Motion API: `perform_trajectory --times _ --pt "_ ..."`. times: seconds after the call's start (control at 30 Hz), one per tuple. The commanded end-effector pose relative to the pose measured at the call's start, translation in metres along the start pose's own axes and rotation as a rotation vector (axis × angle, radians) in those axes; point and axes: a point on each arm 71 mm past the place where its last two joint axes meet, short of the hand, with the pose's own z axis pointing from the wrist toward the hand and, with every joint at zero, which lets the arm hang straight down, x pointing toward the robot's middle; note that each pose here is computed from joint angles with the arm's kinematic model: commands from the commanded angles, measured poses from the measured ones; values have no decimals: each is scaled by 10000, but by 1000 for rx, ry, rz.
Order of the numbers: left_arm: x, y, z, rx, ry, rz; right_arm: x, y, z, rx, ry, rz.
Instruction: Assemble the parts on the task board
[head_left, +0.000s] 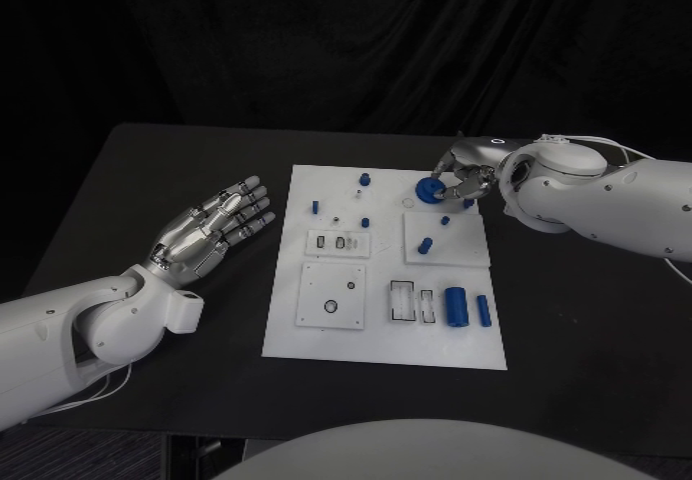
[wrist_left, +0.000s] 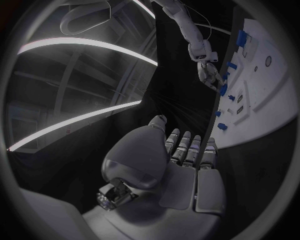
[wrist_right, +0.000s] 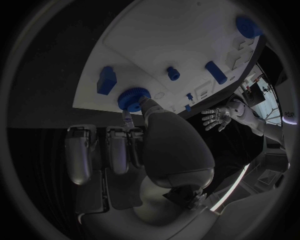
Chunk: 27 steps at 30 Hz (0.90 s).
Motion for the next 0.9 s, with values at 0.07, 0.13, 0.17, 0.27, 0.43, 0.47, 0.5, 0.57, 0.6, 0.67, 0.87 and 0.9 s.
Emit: perform_trajectory --times 0.07,0.13,0.17,0.27,0.43,0.47,0.5,0.57,0.6,0.67,0.87,0.9 --pt "18 -75 4 121 12 -17 18 9 4 -12 -9 2" --pt "18 -72 6 119 13 -18 24 12 8 -11 -8 2" --pt "18 -71 6 119 14 -18 26 14 10 -11 -7 2" --pt "17 -69 6 117 14 -18 33 18 16 -7 -2 1" --pt "12 -67 4 115 13 -18 46 27 30 -1 5 -1" --pt "11 -67 4 115 13 -18 49 31 34 -1 6 -1" --pt "10 -67 4 115 13 -18 52 33 37 -1 6 -1" --pt "10 -65 5 114 13 -18 59 41 47 -2 6 -1" --pt "10 -64 6 114 13 -18 63 46 53 -3 5 -1" --pt "10 -62 8 113 14 -19 73 54 63 -6 3 0" --pt "9 -58 10 111 15 -19 84 73 77 -27 -18 4" --pt "7 -58 9 111 15 -19 81 76 76 -33 -26 6"
